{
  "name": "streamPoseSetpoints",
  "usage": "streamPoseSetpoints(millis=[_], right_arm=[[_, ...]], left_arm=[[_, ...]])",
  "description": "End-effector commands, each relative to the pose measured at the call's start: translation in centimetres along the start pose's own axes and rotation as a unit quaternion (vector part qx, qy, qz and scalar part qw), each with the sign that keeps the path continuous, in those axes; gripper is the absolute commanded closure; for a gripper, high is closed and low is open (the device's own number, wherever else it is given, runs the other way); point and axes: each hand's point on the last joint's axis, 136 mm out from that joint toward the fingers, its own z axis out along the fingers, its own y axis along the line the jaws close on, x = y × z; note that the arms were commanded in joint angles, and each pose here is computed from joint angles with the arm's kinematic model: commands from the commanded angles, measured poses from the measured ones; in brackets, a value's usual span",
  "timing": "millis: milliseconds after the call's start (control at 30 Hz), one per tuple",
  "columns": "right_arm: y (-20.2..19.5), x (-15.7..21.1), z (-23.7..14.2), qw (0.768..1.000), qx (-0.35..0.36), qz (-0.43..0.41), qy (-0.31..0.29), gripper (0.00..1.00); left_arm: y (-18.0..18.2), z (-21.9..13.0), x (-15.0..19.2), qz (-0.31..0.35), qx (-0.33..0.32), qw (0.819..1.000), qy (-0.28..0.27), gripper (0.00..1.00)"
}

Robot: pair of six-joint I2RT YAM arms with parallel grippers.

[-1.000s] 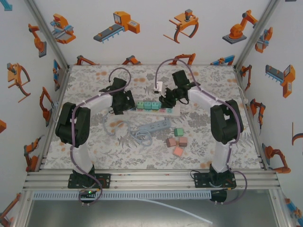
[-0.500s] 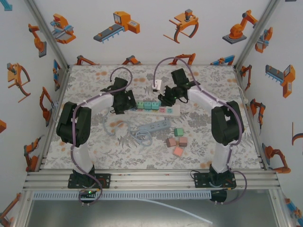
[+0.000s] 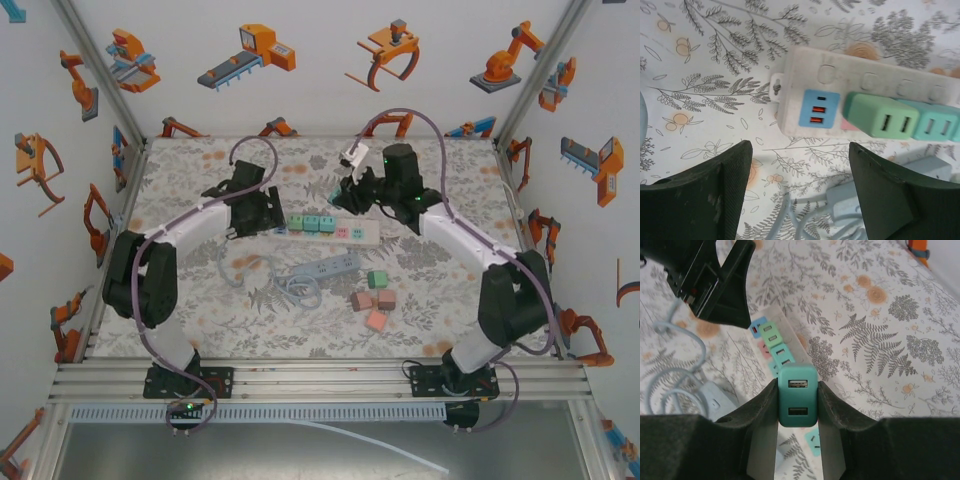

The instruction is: Pull the plug off the socket

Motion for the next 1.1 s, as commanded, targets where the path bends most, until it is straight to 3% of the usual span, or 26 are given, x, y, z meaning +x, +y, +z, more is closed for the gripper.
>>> streamPoseSetpoints(millis=[0, 133, 233, 500, 733, 900, 1067], right_arm=[[-0.9, -3.2, -2.3, 0.994, 0.045, 0.078, -0.056, 1.0], [-2.1, -3.3, -5.3, 0.981, 0.094, 0.153, -0.078, 1.0], [-3.2, -2.4, -7.8, 0.965, 0.127, 0.209, -0.092, 1.0], [-5.1, 2.8, -14.0, 0.915, 0.191, 0.342, -0.094, 1.0], [-4.0, 8.9, -15.7, 0.886, 0.222, 0.403, -0.055, 1.0], [-3.0, 13.4, -15.6, 0.87, 0.236, 0.434, -0.02, 1.0], [-2.5, 17.2, -15.0, 0.854, 0.246, 0.459, 0.006, 1.0]], left_arm=[[-3.1, -2.5, -0.8, 0.059, 0.077, 0.995, -0.029, 0.28], [-7.0, -5.7, -1.0, 0.116, 0.194, 0.972, -0.062, 0.28], [-9.6, -8.1, -0.4, 0.155, 0.281, 0.944, -0.081, 0.28], [-15.3, -14.2, 4.0, 0.282, 0.489, 0.823, -0.065, 0.24], [-17.1, -17.3, 9.6, 0.401, 0.552, 0.728, -0.069, 0.15], [-17.6, -18.5, 11.5, 0.429, 0.572, 0.695, -0.077, 0.09], [-17.8, -19.8, 11.4, 0.428, 0.592, 0.672, -0.125, 0.06]])
